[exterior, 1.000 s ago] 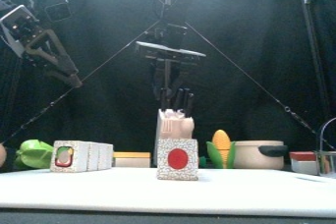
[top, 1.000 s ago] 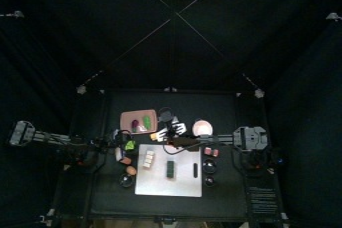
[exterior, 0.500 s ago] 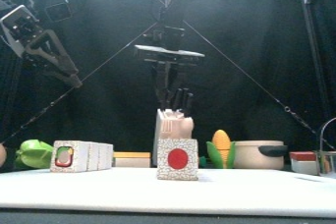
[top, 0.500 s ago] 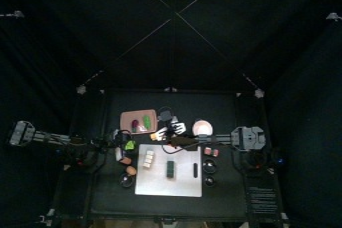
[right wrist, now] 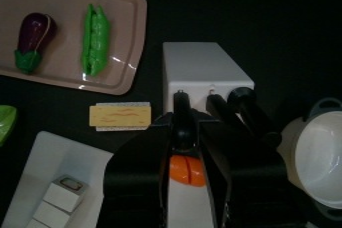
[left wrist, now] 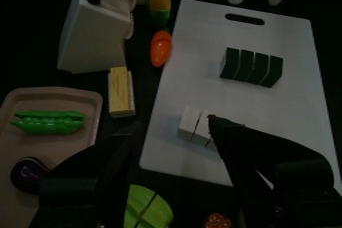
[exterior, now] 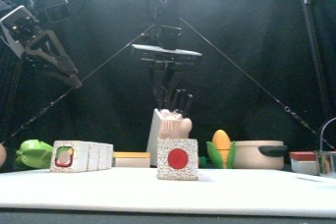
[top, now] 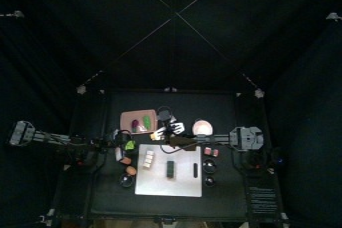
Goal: Grab cleaver handle
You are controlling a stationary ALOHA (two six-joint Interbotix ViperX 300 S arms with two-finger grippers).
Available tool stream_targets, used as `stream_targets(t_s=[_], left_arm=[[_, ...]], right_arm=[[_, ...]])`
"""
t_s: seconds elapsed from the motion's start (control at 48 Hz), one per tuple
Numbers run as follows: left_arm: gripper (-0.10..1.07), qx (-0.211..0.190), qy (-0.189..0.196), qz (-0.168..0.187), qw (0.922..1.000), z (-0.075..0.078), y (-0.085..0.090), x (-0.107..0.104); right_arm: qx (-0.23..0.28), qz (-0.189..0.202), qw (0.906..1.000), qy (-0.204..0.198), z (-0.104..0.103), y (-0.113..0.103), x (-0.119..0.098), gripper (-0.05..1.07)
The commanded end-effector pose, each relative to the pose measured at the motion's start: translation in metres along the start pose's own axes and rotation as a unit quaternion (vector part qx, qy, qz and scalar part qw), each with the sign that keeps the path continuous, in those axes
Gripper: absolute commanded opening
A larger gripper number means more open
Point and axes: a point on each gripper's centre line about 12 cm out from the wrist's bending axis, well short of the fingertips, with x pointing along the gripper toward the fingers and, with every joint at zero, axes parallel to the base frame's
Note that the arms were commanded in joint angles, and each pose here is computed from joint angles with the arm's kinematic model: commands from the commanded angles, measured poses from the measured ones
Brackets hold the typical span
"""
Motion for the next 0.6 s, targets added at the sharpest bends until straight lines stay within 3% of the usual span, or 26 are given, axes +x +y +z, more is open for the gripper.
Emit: stream_targets(t_s=[0.0,0.583], left_arm=[[0.91,-0.001,-0.007,-0.001,1.0,0.006,0.0,0.0],[0.91,-0.001,-0.006,-0.001,1.0,0.005,0.0,0.0]], right_arm=[[0.013,0.015,0.9997,-0.013,0.013,0.0,-0.017,0.58],[0.001,0.026,0.9995,-0.018,0.009,0.004,-0.03,0.51]])
